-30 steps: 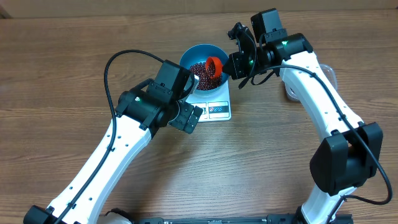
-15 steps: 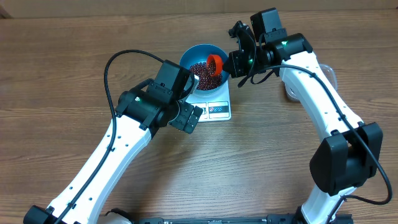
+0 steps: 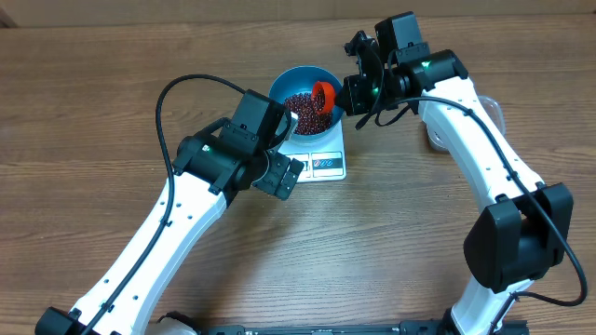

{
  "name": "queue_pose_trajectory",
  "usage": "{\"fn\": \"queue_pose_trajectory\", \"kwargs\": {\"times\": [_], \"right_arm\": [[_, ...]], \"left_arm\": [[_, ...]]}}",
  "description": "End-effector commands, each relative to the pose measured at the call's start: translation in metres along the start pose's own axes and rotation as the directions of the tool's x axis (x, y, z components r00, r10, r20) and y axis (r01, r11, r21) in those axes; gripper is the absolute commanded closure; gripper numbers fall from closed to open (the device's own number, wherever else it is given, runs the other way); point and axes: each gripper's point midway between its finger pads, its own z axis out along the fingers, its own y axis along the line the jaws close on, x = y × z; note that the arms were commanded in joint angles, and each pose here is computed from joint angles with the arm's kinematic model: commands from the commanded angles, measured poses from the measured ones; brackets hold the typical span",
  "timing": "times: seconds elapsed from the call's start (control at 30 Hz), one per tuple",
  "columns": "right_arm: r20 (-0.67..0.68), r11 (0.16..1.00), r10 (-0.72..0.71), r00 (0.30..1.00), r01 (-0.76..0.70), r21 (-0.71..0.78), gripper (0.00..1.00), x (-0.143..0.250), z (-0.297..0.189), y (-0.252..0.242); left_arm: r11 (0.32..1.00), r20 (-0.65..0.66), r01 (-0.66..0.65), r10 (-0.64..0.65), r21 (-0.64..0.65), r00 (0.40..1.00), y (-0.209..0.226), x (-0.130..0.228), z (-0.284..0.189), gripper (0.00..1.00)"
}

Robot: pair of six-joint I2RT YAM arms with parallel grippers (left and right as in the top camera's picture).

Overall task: Scoop item into bowl and weigh 150g on scale
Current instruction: 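Hold the tilted scoop over the bowl, shaking out remaining beans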

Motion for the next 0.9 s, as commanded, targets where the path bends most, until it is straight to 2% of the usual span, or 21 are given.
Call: {"fn": "queue_pose_trajectory", "kwargs": {"times": [0.0, 0.5, 0.63, 0.73, 0.87], "right_arm": [[0.072, 1.000, -0.025, 0.997, 0.025, 0.000, 0.96, -0.017, -0.026, 0.010], [0.069, 0.999, -0.025, 0.997, 0.027, -0.025, 0.96, -0.016, -0.026, 0.015], [0.052, 0.969, -0.214, 0.975, 0.219, -0.119, 0.96, -0.006, -0.026, 0.035], [0.052, 0.989, -0.148, 0.988, 0.149, -0.019, 0.96, -0.011, -0.024, 0.018], [0.057, 0.992, -0.127, 0.990, 0.128, -0.015, 0.96, -0.013, -0.024, 0.017]], "left_arm": [[1.000, 0.009, -0.016, 0.015, 0.011, 1.000, -0.002, 0.000, -0.003, 0.00], [1.000, 0.009, -0.016, 0.015, 0.011, 1.000, -0.002, 0.000, -0.003, 0.00], [1.000, 0.009, -0.016, 0.016, 0.011, 1.000, -0.002, 0.000, -0.003, 0.00], [1.000, 0.009, -0.016, 0.016, 0.011, 1.000, -0.002, 0.000, -0.003, 0.00], [1.000, 0.009, -0.016, 0.015, 0.011, 1.000, -0.002, 0.000, -0.003, 0.00]]}}
